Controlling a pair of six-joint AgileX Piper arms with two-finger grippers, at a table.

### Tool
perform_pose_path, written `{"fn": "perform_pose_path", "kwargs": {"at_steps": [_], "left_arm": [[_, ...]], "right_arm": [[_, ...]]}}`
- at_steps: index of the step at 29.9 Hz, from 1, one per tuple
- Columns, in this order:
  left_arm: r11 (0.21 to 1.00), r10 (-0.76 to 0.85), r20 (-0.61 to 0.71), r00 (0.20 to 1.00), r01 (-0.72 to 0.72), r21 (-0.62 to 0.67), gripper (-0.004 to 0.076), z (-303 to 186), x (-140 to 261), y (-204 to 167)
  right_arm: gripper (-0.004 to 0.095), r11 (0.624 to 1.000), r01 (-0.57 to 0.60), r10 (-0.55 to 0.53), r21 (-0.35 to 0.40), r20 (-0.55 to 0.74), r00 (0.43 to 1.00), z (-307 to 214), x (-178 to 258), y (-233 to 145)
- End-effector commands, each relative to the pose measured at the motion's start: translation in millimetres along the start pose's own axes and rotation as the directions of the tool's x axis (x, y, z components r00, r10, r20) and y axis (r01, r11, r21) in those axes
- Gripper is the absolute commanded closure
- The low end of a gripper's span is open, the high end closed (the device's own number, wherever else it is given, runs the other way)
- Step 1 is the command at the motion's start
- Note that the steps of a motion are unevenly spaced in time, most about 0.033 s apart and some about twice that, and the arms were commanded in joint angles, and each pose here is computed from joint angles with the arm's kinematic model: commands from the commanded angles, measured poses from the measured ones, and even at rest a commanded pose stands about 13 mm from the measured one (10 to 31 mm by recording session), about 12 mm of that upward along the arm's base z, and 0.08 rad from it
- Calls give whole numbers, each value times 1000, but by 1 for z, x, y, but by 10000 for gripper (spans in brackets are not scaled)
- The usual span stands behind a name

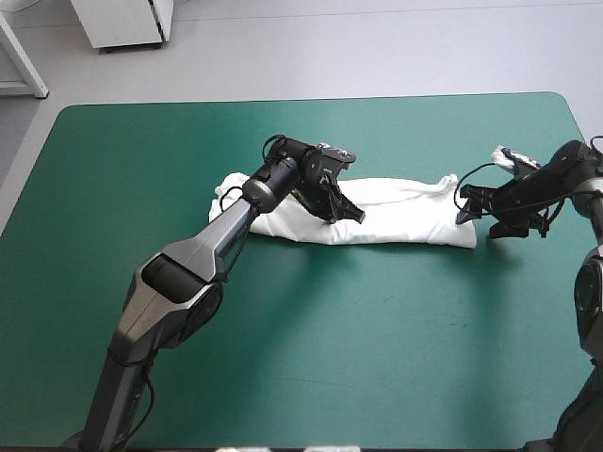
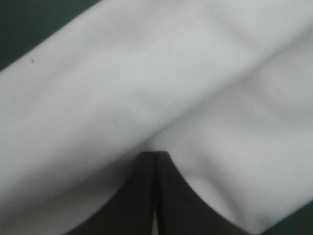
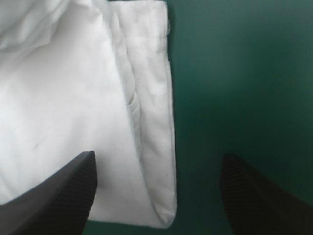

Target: Fold the cloth

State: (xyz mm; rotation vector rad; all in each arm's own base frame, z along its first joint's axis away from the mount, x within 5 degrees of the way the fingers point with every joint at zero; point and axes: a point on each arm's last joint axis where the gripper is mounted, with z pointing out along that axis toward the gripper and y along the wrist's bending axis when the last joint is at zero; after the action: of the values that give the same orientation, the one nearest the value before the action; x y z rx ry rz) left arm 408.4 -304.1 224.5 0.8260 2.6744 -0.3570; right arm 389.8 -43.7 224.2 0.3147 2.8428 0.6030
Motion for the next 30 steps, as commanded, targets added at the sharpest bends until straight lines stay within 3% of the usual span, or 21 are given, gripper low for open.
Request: {"fn": "perform_pose_path", "kwargs": {"at_steps": [1, 12, 14, 18, 19, 24, 30], "left_arm": [[1000, 12, 129, 992, -14, 16, 733, -40, -13, -10], [1000, 9, 130, 992, -11, 15, 733, -38, -13, -8], [1000, 9, 130, 992, -11, 15, 733, -38, -13, -8], [1000, 10, 130, 992, -12, 14, 733, -38, -13, -8], [1000, 11, 130, 991, -12, 12, 733, -38, -13, -8], [1000, 11, 128, 992, -13, 11, 733, -37, -13, -8], [1000, 11, 126, 992, -13, 11, 733, -37, -12, -8]], "right_arm": [[274, 999, 27, -23, -47, 86, 996, -16, -7, 10], [326, 996, 74, -76, -55, -35, 997, 39, -2, 36], [424, 997, 66, -68, -27, -59, 996, 47, 1, 41], [862, 994, 106, -104, 20, -82, 991, 52, 5, 47], [922, 994, 107, -105, 21, -81, 991, 51, 5, 48], [925, 992, 123, -122, 17, -49, 991, 38, 2, 55], [925, 984, 172, -168, -48, 77, 983, -8, -9, 83]]}}
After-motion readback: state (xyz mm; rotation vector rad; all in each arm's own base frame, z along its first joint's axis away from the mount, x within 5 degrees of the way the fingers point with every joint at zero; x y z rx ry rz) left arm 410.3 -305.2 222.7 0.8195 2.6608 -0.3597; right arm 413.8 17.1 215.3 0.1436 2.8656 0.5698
